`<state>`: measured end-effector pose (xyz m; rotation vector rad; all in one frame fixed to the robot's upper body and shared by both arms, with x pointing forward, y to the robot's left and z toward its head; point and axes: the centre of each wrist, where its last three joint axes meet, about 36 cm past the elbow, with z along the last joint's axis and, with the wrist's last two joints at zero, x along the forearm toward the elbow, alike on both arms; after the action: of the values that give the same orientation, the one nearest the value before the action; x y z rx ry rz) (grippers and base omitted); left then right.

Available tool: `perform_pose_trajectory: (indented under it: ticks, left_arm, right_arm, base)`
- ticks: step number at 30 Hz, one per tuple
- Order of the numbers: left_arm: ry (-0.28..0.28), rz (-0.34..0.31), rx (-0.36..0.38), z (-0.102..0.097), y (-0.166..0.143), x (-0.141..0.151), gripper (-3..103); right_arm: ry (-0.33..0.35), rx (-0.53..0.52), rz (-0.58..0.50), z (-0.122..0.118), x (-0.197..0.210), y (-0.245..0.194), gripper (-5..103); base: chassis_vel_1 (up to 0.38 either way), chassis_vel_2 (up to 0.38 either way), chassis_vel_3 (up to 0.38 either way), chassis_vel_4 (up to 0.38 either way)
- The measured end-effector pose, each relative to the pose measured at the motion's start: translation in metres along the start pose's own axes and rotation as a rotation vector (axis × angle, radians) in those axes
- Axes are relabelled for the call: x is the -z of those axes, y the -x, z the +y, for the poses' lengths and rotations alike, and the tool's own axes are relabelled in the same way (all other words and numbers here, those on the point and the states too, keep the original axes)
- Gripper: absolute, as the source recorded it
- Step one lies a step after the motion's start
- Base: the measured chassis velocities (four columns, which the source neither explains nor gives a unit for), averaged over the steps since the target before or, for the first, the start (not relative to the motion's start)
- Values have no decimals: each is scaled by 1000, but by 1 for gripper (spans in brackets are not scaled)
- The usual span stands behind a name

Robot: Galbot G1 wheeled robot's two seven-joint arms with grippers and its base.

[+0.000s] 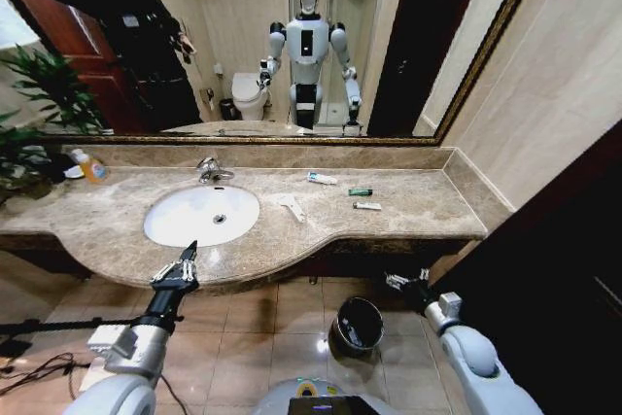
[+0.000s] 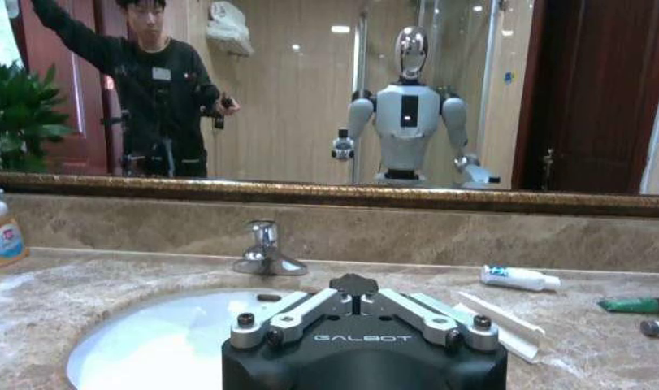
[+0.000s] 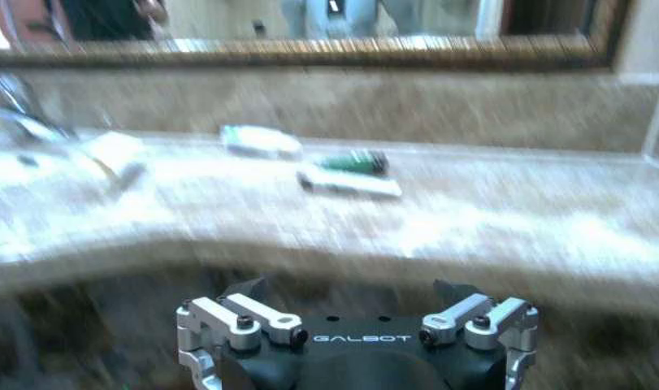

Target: Pick up the trash from the sink and place it in the trash bin.

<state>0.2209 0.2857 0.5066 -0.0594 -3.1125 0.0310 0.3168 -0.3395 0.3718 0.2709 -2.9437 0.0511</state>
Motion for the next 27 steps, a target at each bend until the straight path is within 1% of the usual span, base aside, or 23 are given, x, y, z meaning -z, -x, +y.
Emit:
perform_pose_trajectory:
  ticks: [1,2,3,5,7,11,16,27]
  left_arm:
    - [0,0,0,0,0,0,0]
    - [0,0,0,0,0,0,0]
    - [0,0,0,0,0,0,0]
    - [0,0,0,0,0,0,0]
    - [0,0,0,0,0,0,0]
    - [0,0,0,0,0,0,0]
    - [0,0,0,0,0,0,0]
    - [0,0,0,0,0,0,0]
  right_arm:
    - [4,19,-27,10,18,1,100]
    - [5,27,-38,14,25,2,100]
    - [5,27,-38,14,25,2,100]
    - [8,45,-62,23,41,5,100]
    - [8,50,-70,26,46,7,100]
    - [10,87,-90,40,65,15,100]
    - [-1,114,-94,44,72,24,100]
    - [3,139,-77,40,72,34,100]
  base:
    - [0,0,0,0]
    - [0,0,0,0]
    - [0,0,0,0]
    - [0,0,0,0]
    - [0,0,0,0]
    - [0,0,0,0]
    - [0,0,0,0]
    - [0,0,0,0]
